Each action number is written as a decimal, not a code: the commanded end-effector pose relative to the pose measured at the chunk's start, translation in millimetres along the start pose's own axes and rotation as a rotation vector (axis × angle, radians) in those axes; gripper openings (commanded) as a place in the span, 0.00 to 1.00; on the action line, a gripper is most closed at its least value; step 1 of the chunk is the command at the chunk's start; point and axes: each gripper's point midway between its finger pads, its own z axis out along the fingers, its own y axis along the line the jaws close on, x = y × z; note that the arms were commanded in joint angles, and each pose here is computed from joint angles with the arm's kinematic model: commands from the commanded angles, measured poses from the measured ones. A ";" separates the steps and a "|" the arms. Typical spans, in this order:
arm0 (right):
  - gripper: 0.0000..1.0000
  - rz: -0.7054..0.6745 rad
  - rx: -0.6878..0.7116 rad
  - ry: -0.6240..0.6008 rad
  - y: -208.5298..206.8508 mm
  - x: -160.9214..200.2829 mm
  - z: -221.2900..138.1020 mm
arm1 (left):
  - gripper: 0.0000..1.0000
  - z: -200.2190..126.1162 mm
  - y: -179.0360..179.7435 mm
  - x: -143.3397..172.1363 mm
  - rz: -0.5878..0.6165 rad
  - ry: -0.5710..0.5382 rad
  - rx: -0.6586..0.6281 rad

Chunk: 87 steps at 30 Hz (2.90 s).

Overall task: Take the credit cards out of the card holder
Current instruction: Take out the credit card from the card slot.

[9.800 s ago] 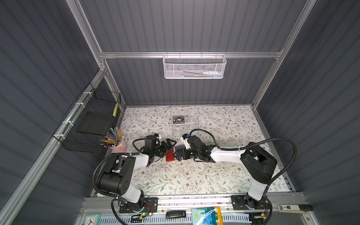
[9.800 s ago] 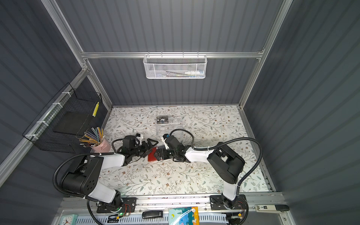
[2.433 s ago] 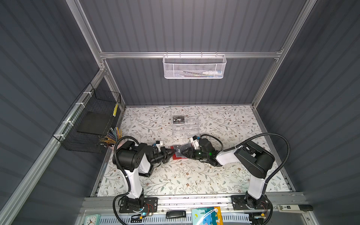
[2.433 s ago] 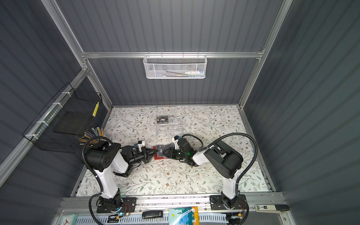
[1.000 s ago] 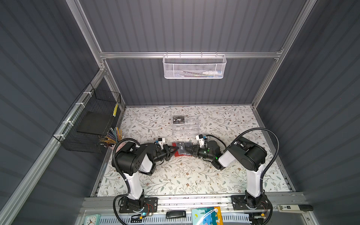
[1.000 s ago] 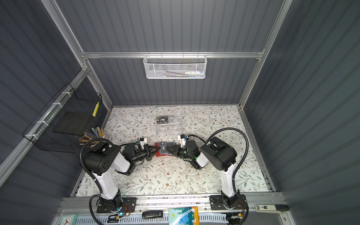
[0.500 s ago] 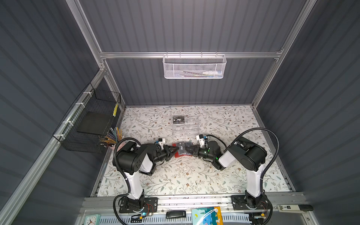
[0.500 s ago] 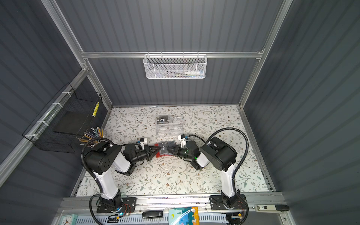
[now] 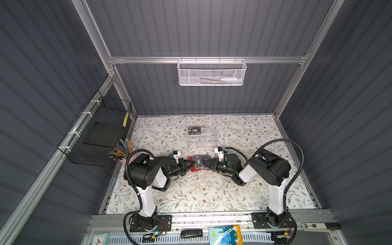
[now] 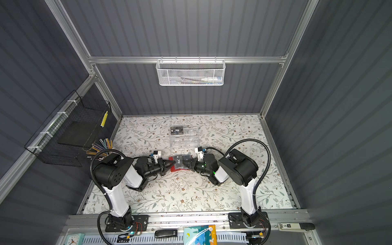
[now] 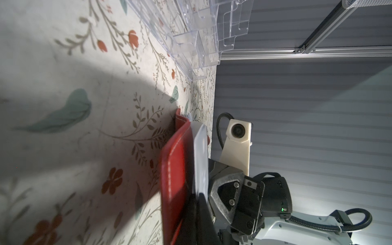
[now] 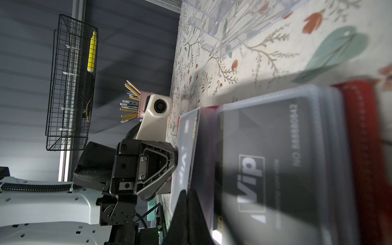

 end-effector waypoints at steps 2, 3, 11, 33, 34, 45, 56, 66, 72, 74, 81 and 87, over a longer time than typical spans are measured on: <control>0.00 -0.035 -0.044 -0.018 7.0 -5.6 -2.4 | 0.03 1.0 3.0 4.3 0.019 0.018 -0.001; 0.00 -0.036 -0.045 -0.020 7.2 -6.7 -2.7 | 0.03 0.9 3.0 4.4 0.019 0.019 -0.002; 0.00 -0.036 -0.046 -0.027 6.3 -9.3 -6.8 | 0.05 0.8 3.0 5.1 0.029 0.027 -0.019; 0.11 -0.010 0.035 0.030 -17.7 3.6 -1.8 | 0.03 1.6 9.8 5.2 0.094 0.057 -0.141; 0.12 -0.008 0.039 0.031 -19.3 4.8 -2.1 | 0.02 1.8 10.3 4.9 0.095 0.055 -0.144; 0.24 0.011 0.075 0.050 -30.8 13.8 -0.3 | 0.00 7.0 17.7 11.5 0.101 0.061 -0.158; 0.28 0.008 0.092 0.041 -34.9 17.4 -4.3 | 0.00 7.4 31.4 15.3 0.103 0.069 -0.200; 0.28 -0.001 0.168 0.043 -45.3 16.7 -7.0 | 0.00 7.5 38.4 14.7 0.151 0.084 -0.305; 0.28 -0.017 0.204 0.040 -48.4 16.5 -9.8 | 0.22 -3.2 34.9 9.5 0.221 0.090 -0.436; 0.28 -0.016 0.208 0.041 -49.3 16.6 -9.4 | 0.32 -6.2 32.5 7.8 0.236 0.094 -0.465; 0.27 -0.016 0.206 0.047 -48.5 17.2 -8.6 | 0.34 -5.7 33.1 9.0 0.225 0.108 -0.472; 0.27 -0.054 0.233 0.077 -43.5 24.1 -5.2 | 0.26 -2.1 41.6 12.5 0.192 0.119 -0.458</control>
